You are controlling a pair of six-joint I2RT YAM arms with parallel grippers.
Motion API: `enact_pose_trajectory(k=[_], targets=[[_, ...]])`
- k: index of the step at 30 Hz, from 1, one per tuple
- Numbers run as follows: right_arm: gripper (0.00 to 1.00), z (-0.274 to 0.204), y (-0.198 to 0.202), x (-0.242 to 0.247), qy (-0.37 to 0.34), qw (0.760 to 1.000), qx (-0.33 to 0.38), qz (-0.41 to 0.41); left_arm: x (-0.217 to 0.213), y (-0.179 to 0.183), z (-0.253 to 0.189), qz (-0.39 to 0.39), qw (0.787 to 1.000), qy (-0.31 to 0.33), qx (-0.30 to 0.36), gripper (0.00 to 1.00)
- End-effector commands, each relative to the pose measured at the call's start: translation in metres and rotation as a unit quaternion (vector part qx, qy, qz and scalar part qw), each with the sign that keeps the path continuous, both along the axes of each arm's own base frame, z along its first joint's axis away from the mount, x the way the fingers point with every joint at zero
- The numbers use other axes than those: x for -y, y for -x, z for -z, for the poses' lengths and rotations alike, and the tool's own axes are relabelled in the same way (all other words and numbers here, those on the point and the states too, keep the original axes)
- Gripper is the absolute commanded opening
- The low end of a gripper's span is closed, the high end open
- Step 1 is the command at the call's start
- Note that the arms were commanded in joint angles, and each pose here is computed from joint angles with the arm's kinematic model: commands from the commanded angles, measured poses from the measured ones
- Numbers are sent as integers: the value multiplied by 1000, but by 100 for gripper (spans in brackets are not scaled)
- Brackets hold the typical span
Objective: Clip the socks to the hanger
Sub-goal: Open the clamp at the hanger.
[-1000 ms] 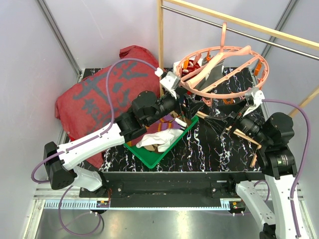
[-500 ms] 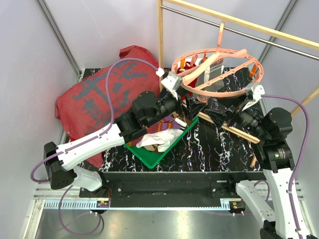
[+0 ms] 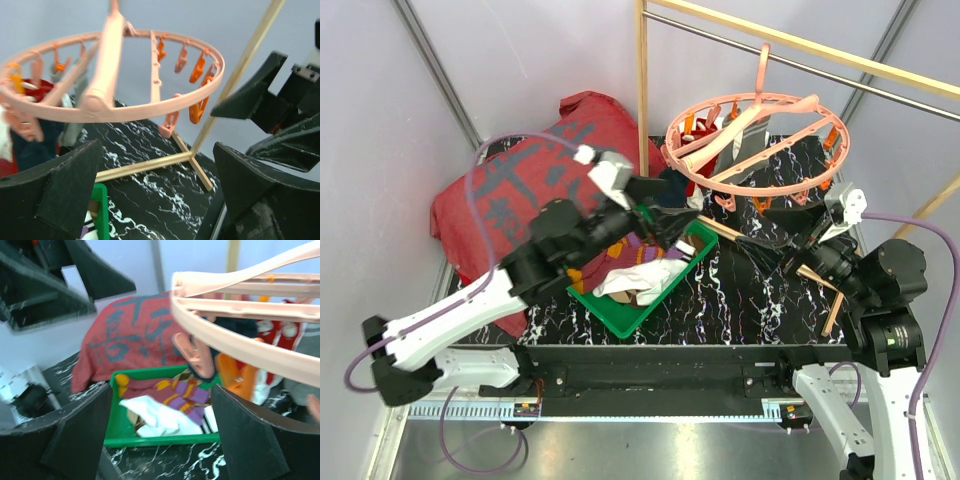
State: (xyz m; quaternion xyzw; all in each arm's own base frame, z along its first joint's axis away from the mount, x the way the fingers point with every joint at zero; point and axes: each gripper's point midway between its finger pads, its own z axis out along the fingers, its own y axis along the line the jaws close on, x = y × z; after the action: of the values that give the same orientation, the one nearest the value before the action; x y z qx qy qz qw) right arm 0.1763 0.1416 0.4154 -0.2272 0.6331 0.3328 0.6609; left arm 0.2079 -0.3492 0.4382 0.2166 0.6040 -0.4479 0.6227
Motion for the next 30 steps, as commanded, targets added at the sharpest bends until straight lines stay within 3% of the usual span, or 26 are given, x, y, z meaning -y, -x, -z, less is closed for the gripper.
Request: enact_pose_trajectory(k=[1, 6, 11, 16, 30], targets=[[89, -8, 23, -18, 10, 996, -9, -85, -48, -18, -13, -70, 996, 46, -3, 99], [91, -8, 18, -34, 16, 987, -40, -154, -66, -47, -12, -92, 994, 56, -16, 99], [91, -10, -6, -37, 19, 987, -43, -151, -58, -70, -16, -97, 994, 56, -10, 99], [91, -13, -35, -31, 16, 994, -33, -99, -40, -91, -18, -91, 994, 54, -17, 99], [90, -3, -81, -1, 5, 999, -3, 44, -5, -87, -22, -18, 999, 51, -7, 99]])
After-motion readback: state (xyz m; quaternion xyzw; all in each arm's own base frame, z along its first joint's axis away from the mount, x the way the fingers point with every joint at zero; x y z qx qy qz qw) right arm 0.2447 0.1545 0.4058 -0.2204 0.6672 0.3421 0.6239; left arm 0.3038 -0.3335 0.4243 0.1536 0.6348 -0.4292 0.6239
